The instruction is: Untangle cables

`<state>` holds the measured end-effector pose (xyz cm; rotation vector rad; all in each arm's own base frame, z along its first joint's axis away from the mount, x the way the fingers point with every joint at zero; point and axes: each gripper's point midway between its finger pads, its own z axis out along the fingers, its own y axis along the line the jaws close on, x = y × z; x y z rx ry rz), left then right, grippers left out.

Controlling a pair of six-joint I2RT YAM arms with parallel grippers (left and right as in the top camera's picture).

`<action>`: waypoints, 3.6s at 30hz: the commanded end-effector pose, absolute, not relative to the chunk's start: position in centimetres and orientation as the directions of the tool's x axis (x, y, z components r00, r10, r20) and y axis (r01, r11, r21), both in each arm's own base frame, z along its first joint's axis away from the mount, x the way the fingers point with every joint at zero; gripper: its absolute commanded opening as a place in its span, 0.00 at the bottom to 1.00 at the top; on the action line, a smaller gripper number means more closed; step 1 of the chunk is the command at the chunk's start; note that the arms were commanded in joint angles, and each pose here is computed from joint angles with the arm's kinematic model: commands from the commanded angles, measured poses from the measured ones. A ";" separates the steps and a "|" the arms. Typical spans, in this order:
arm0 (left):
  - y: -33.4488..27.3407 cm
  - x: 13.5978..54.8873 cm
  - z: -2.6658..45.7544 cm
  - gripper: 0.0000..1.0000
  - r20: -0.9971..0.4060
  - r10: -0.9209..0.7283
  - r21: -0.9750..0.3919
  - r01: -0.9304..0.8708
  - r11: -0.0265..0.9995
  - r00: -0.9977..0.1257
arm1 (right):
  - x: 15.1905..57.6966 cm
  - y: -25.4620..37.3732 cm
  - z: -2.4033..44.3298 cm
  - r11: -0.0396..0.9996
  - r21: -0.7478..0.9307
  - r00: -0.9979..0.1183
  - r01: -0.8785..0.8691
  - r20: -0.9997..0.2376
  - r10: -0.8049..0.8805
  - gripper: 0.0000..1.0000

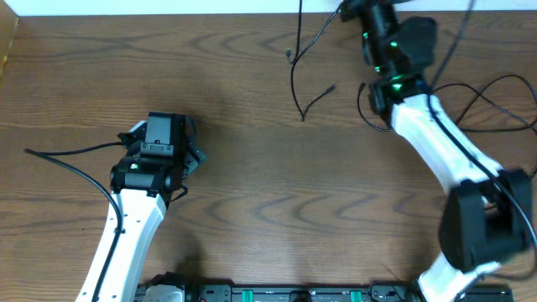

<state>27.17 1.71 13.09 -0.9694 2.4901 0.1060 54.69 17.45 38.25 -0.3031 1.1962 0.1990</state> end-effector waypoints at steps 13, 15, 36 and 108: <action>2.2 27.5 13.7 0.98 -0.470 -0.615 -0.085 -0.661 0.745 -0.633 | 60.3 18.2 15.2 0.931 -0.113 -0.113 -0.347 -0.981 -0.161 0.01; 2.2 27.5 13.7 0.98 -0.470 -0.615 -0.085 -0.661 0.745 -0.633 | 59.8 18.8 13.0 0.916 -0.098 -0.175 -0.388 -0.968 -0.178 0.01; 2.2 27.5 13.7 0.98 -0.470 -0.615 -0.085 -0.661 0.745 -0.633 | 53.6 23.2 8.4 0.698 0.497 -0.674 -0.516 -0.738 0.027 0.99; 2.2 27.5 13.7 0.98 -0.470 -0.615 -0.085 -0.661 0.745 -0.633 | 38.7 22.6 0.5 0.597 -0.159 -0.502 -0.787 -0.397 -0.768 0.54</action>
